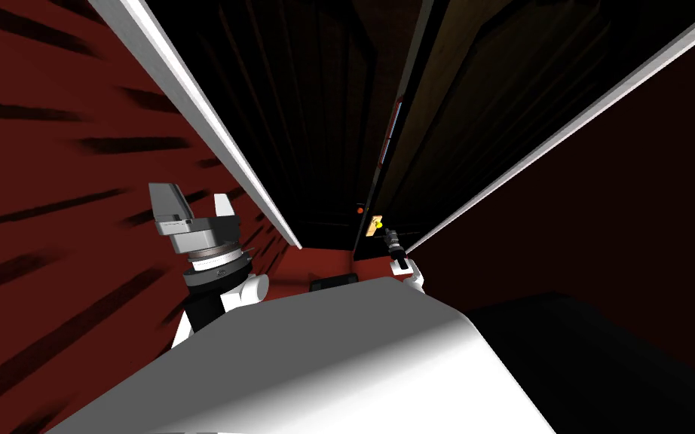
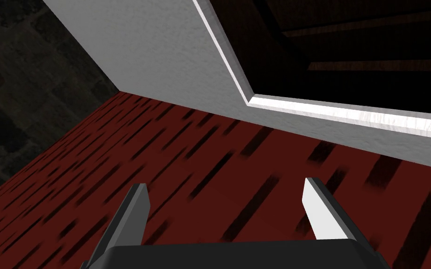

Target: Pull the door open

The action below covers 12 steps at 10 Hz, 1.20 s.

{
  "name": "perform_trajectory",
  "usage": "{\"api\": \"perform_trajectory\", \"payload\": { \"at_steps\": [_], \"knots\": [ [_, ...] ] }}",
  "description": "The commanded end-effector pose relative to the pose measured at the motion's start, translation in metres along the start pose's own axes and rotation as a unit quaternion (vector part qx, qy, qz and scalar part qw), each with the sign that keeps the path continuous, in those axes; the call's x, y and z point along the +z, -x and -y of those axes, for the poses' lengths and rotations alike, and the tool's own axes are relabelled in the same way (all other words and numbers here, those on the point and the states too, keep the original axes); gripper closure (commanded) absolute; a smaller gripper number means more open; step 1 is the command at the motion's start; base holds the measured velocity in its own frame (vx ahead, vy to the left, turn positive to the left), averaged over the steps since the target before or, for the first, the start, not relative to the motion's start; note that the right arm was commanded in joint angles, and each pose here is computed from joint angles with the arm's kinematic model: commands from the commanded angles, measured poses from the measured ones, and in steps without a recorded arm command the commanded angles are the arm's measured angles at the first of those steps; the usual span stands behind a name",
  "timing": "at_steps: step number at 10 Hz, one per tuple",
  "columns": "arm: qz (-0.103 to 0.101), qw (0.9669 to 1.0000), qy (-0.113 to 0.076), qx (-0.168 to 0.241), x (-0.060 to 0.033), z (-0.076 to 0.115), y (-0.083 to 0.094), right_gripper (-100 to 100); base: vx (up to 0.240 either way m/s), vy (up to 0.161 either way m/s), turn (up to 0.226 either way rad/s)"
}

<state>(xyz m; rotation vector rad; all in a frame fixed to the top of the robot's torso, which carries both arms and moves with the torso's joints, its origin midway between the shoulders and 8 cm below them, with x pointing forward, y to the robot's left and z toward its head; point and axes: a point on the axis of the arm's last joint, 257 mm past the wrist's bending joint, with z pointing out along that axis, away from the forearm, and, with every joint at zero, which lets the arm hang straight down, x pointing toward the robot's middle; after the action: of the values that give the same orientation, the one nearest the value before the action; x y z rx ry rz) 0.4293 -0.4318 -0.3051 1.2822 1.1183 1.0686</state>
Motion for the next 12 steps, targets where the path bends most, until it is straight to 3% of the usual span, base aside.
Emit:
{"api": "perform_trajectory", "payload": {
  "at_steps": [1,4,5,11,12],
  "knots": [
    [-0.015,0.9999,0.005,0.004,-0.0011,-0.003,-0.011,-100,-0.189,0.019,0.103],
    [-0.038,0.9992,0.011,0.009,-0.0044,-0.009,-0.028,-100,-0.182,0.033,0.066],
    [-0.034,0.9994,0.010,0.008,-0.0040,-0.008,-0.025,-100,-0.086,0.007,0.009],
    [-0.026,0.9996,0.011,0.007,0.0063,-0.008,-0.023,-100,0.159,-0.027,0.025],
    [-0.026,0.9996,0.011,0.007,0.0063,-0.008,-0.023,100,0.000,0.000,0.000]
  ]
}}
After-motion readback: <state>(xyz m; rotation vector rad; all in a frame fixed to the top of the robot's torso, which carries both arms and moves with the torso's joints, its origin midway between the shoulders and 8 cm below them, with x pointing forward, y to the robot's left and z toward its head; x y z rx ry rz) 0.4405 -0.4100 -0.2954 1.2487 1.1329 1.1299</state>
